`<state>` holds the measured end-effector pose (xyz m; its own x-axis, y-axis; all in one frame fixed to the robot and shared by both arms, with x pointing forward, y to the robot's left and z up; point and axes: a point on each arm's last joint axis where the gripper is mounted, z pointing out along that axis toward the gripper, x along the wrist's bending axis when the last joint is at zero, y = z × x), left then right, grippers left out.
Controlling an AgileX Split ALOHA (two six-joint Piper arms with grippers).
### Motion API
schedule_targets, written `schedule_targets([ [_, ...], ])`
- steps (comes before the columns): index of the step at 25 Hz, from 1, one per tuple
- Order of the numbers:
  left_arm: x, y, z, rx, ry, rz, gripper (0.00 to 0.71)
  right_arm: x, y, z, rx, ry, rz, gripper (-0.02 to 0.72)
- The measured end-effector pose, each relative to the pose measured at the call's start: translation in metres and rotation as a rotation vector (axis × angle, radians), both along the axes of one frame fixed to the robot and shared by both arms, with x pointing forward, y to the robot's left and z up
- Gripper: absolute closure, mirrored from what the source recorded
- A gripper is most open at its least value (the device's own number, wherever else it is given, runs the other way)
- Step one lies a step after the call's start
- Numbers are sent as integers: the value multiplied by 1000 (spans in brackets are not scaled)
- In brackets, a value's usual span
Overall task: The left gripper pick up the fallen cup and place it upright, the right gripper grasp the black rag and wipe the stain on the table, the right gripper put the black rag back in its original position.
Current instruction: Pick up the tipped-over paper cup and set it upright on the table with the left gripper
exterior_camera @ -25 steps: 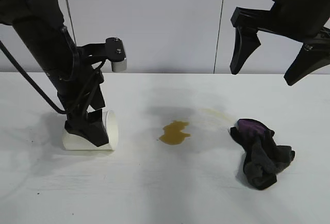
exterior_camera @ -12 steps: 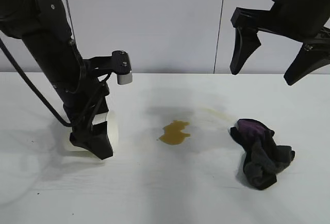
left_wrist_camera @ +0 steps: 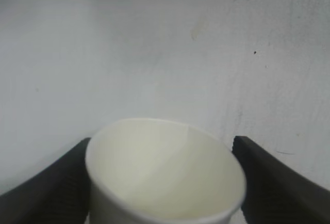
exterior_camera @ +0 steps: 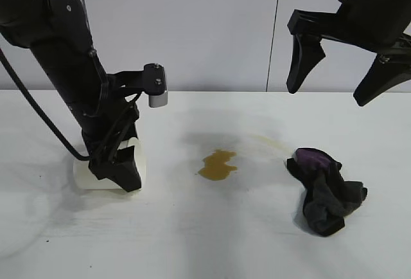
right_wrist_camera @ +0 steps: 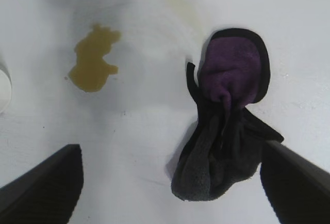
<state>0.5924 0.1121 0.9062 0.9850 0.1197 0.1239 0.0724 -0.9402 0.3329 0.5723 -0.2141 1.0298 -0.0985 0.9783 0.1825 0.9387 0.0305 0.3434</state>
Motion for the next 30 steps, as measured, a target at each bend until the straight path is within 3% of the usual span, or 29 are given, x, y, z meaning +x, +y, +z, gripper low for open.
schedule_targets([
  [4,1,2,28,-99,-25,62,214,0,0,0,0,0,0,63],
  [6,4,8,42,-198,-24,123,229,0,0,0,0,0,0,63],
  [14,21,48,66,-587,-10,139,242,0,0,0,0,0,0,63],
  [20,7,76,53,-870,-133,95,242,0,0,0,0,0,0,63],
  [24,-6,82,34,-874,-195,51,242,0,0,0,1,-4,-1,63],
  [30,-6,80,-1,-928,-98,53,242,2,0,1,3,-22,-4,63],
])
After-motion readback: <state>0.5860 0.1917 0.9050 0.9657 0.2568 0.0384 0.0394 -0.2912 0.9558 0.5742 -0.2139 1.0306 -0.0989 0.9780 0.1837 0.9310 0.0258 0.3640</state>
